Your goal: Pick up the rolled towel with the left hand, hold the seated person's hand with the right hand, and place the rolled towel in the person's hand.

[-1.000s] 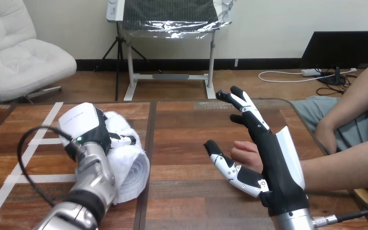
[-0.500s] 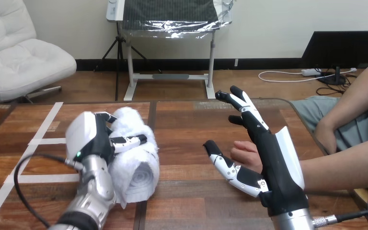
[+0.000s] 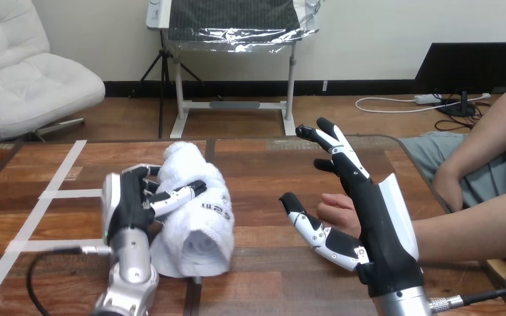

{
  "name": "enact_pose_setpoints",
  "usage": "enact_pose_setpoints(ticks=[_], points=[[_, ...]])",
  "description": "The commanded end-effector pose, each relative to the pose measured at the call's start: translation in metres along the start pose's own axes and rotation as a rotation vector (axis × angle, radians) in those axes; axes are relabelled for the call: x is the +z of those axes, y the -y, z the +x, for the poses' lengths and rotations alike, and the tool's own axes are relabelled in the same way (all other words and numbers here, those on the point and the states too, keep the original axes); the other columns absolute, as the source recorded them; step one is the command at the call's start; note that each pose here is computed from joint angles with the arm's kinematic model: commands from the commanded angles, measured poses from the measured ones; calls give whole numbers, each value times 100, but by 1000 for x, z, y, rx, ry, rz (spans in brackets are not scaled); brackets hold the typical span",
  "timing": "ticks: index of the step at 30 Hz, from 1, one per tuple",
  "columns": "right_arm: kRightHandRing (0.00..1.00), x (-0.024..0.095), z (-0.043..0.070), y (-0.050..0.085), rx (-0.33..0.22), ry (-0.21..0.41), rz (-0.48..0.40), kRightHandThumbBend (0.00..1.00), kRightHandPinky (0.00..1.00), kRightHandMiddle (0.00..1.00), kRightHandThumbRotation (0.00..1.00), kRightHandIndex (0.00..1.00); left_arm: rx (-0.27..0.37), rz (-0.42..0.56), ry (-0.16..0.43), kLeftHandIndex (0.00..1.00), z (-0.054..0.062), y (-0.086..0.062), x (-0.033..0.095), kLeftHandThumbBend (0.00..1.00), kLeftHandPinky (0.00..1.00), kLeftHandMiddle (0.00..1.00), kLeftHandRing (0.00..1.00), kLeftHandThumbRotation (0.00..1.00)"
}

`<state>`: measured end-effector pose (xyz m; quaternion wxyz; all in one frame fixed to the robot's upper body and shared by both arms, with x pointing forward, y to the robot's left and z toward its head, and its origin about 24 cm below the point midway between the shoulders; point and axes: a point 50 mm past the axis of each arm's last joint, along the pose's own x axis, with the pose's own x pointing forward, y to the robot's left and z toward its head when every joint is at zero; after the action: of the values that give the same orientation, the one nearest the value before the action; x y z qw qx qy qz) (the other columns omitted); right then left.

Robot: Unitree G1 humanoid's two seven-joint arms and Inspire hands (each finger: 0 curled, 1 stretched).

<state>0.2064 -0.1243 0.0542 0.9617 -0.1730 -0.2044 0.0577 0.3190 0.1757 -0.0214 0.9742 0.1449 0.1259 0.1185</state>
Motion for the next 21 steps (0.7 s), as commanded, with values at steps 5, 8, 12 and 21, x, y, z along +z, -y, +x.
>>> enact_pose_setpoints(ticks=[5, 8, 12, 21], points=[[94, 14, 16, 5, -42, 95, 12, 39, 82, 97, 5, 85, -31, -177, 120, 52, 3, 6, 29, 67, 25, 44, 33, 1], [94, 14, 16, 5, -42, 95, 12, 39, 82, 97, 4, 85, -51, -243, 116, 53, 3, 6, 29, 67, 24, 44, 33, 1], [94, 14, 16, 5, -41, 93, 11, 39, 82, 97, 4, 85, -75, -308, 116, 53, 2, 7, 30, 67, 24, 44, 33, 1], [94, 14, 16, 6, -42, 90, 10, 39, 83, 97, 2, 85, -124, -449, 112, 53, -1, 7, 31, 67, 23, 44, 33, 0]])
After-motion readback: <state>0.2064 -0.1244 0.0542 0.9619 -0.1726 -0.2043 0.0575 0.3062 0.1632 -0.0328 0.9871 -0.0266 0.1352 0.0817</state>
